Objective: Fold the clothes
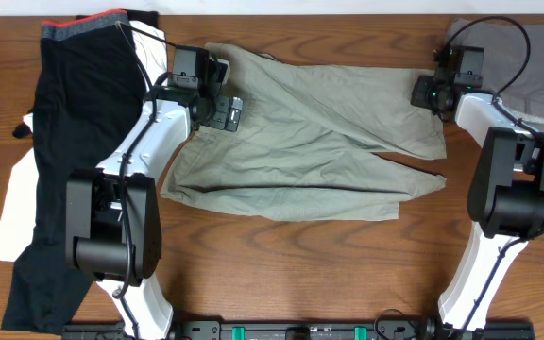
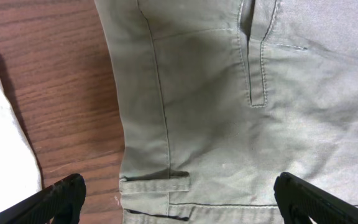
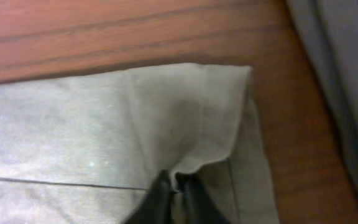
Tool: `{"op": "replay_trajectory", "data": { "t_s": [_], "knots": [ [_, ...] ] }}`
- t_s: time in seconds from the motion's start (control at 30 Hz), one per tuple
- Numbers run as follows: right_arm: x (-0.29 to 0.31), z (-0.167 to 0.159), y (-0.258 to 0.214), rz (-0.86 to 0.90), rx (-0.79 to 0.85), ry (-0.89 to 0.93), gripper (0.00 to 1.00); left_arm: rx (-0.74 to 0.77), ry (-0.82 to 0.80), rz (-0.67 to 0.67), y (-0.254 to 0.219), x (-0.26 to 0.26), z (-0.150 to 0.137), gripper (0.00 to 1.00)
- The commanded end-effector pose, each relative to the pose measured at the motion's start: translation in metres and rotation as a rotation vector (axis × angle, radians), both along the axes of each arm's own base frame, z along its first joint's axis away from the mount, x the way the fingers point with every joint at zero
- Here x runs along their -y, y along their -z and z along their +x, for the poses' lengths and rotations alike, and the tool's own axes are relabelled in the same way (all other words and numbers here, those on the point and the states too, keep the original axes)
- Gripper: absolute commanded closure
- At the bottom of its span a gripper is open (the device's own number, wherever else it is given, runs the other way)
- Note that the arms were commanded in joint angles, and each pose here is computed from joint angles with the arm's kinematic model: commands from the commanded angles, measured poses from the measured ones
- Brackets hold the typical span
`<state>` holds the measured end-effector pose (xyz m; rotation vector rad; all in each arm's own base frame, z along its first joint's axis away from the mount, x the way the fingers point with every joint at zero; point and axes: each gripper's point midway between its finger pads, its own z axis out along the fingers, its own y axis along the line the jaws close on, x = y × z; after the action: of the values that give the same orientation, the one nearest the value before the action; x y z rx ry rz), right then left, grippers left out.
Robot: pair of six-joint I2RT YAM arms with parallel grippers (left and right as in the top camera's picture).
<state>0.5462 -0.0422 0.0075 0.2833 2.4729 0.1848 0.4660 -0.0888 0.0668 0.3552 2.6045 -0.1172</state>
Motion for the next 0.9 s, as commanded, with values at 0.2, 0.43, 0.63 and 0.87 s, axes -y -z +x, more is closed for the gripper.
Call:
{"op": "replay_trajectory", "data": {
  "t_s": [0.2,0.43,0.63,0.87],
  "knots": [
    [0.002,0.053,-0.07,0.015,0.191,-0.009,0.99,-0.009,-0.001,-0.003,0.004,0.002,0.001,0.02],
    [0.012,0.086,-0.122,-0.045,0.368,0.042,0.99,-0.009,-0.001,-0.003,0.004,0.002,0.001,0.02],
    [0.01,0.097,-0.093,-0.075,0.376,0.06,0.97,-0.007,-0.001,-0.003,0.003,0.002,0.001,0.02],
    [0.017,0.102,-0.051,-0.067,0.352,0.102,0.01,0.006,0.004,0.01,0.002,0.0,0.004,0.02]
  ]
}}
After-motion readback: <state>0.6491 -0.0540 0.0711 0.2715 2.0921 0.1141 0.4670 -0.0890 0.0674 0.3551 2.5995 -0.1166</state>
